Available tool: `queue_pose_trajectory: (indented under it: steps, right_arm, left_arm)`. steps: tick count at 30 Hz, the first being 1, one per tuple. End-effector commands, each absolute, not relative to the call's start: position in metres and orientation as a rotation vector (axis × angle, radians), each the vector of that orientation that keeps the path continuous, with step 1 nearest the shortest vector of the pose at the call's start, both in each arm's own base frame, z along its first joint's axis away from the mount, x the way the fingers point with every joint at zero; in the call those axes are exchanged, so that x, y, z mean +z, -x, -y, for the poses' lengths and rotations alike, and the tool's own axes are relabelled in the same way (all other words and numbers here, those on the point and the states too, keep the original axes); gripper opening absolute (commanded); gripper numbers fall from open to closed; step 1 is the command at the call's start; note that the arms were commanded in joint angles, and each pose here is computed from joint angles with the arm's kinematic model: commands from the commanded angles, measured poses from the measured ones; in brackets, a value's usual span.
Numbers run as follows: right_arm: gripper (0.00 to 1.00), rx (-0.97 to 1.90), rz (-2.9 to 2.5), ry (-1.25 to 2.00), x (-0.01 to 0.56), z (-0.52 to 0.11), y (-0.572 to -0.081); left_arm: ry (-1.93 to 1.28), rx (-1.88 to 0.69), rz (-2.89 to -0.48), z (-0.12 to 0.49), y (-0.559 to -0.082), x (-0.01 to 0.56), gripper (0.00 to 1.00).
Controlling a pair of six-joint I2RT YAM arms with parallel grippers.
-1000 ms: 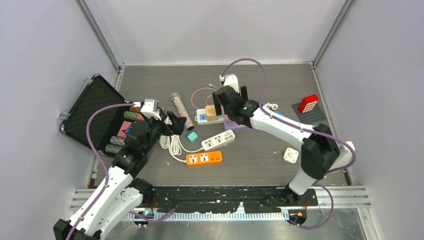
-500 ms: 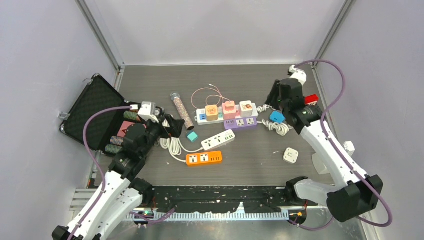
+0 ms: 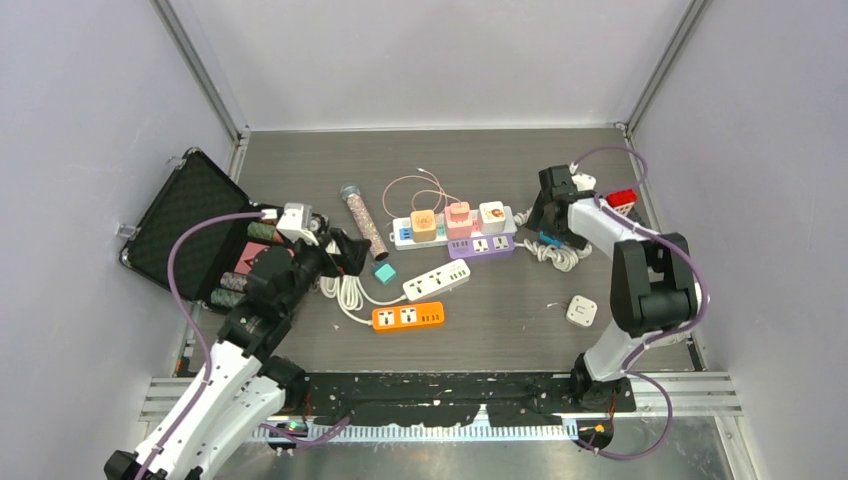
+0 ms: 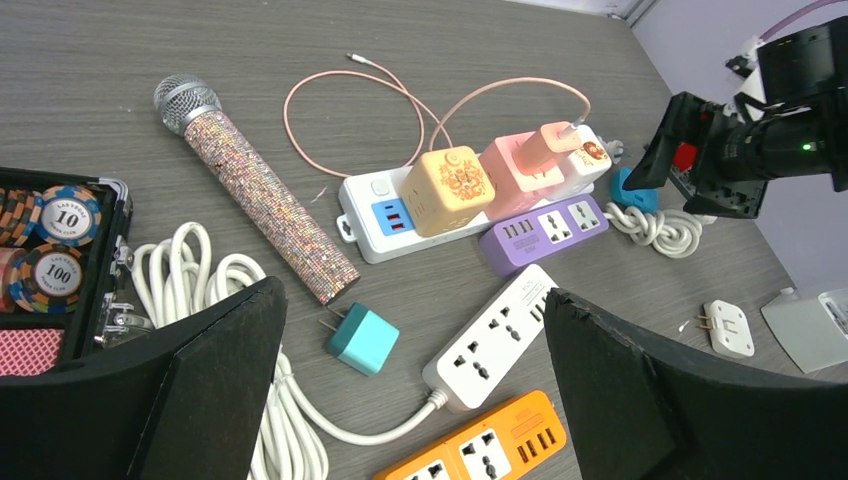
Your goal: Insert the plug
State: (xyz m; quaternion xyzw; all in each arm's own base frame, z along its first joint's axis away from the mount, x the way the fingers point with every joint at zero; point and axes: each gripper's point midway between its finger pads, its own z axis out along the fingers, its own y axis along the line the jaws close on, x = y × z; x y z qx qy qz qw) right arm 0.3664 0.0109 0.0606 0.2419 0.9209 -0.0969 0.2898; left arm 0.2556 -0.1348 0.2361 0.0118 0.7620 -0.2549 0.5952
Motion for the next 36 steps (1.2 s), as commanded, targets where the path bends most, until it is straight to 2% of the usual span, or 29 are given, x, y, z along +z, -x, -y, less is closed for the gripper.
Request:
queue_pose_trajectory:
  steps: [1, 8, 20, 23, 25, 29, 36]
  right_arm:
    - [0.99, -0.288, -2.377, -0.721, 0.068, 0.004, -0.391]
    - [0.95, -0.292, -2.416, -0.755, 0.042, 0.014, -0.402]
    - [0.98, -0.138, -2.493, -0.768, 0.018, 0.008, -0.412]
    - [0.75, -0.128, -2.462, -0.763, 0.029, 0.009, -0.416]
    - [0.64, -0.134, -2.419, -0.76, 0.043, 0.012, -0.418]
    - [0.57, -0.122, -2.333, -0.737, 0.077, 0.015, -0.422]
    - [0.56, 0.062, -2.201, -0.719, 0.137, -0.001, -0.417]
  left_arm:
    - [-0.042, -0.613, -1.738, 0.138, -0.257, 0.246, 1.0]
    - [-0.044, -0.61, -1.748, 0.139, -0.26, 0.243, 1.0]
    - [-0.047, -0.61, -1.739, 0.138, -0.258, 0.246, 1.0]
    - [-0.044, -0.611, -1.74, 0.138, -0.257, 0.246, 1.0]
    - [-0.043, -0.613, -1.74, 0.138, -0.256, 0.247, 1.0]
    - [-0.034, -0.621, -1.736, 0.138, -0.256, 0.247, 1.0]
    - [-0.039, -0.669, -1.735, 0.144, -0.252, 0.25, 1.0]
